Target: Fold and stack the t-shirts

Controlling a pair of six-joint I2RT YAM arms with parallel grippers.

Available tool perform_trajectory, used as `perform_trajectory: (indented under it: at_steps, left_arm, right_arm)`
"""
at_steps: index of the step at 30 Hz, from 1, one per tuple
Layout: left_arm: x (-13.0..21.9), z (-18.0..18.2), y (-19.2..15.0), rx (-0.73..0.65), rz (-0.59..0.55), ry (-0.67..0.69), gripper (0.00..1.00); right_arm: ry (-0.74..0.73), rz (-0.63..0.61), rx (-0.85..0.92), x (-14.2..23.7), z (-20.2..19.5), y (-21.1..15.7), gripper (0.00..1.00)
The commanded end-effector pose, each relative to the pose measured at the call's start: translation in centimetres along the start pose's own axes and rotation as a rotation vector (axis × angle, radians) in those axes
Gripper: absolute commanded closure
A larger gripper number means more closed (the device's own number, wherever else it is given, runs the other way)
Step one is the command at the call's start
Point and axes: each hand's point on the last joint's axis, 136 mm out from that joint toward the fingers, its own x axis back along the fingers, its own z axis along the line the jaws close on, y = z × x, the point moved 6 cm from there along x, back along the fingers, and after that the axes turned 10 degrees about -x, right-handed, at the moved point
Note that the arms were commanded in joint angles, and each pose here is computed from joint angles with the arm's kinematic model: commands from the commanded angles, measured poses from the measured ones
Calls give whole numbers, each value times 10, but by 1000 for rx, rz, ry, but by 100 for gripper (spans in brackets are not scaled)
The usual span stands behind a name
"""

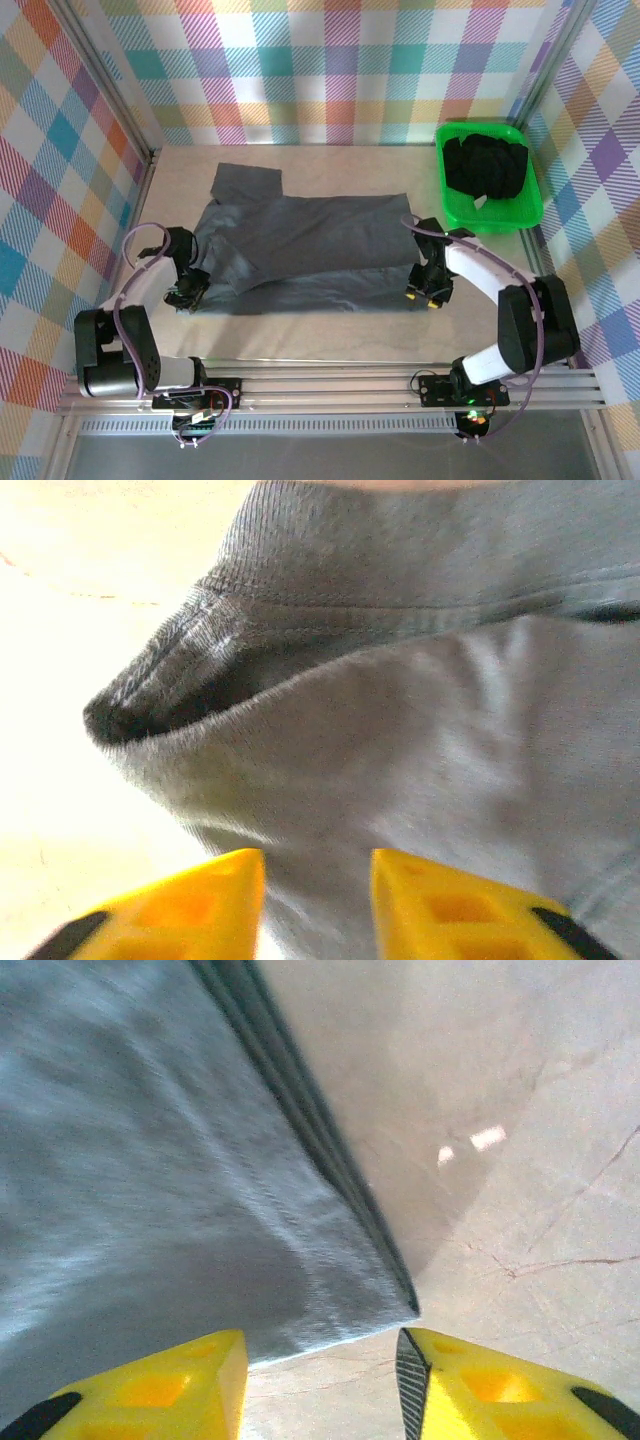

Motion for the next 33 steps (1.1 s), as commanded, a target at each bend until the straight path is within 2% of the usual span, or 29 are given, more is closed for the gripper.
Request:
perform_trajectory:
  at_steps: [1,3,5,8,13,22,27,33]
  left_arm:
    - [26,-17,-6,31,-7,-81,59]
    - [25,-29,-19,77,38,-133,57]
    - [17,-40,-37,114,102,-177,54]
    - [7,-55,-56,144,154,-200,48]
    - [-9,-64,-67,155,182,-153,48]
    - [-24,-73,-62,112,165,-94,57]
    - [-19,-81,-54,76,120,-103,79]
    - [-7,-98,-50,4,96,-108,95]
  right_arm:
    - [223,-86,85,35,33,10,48]
    - [447,-75,170,51,62,9,42]
    - [615,-30,236,62,86,7,40]
    - [723,28,253,67,107,9,39]
    - [723,28,241,68,115,15,40]
    - [700,38,226,65,108,11,41]
    - [698,32,217,67,106,10,41]
    - [694,30,211,68,106,11,42]
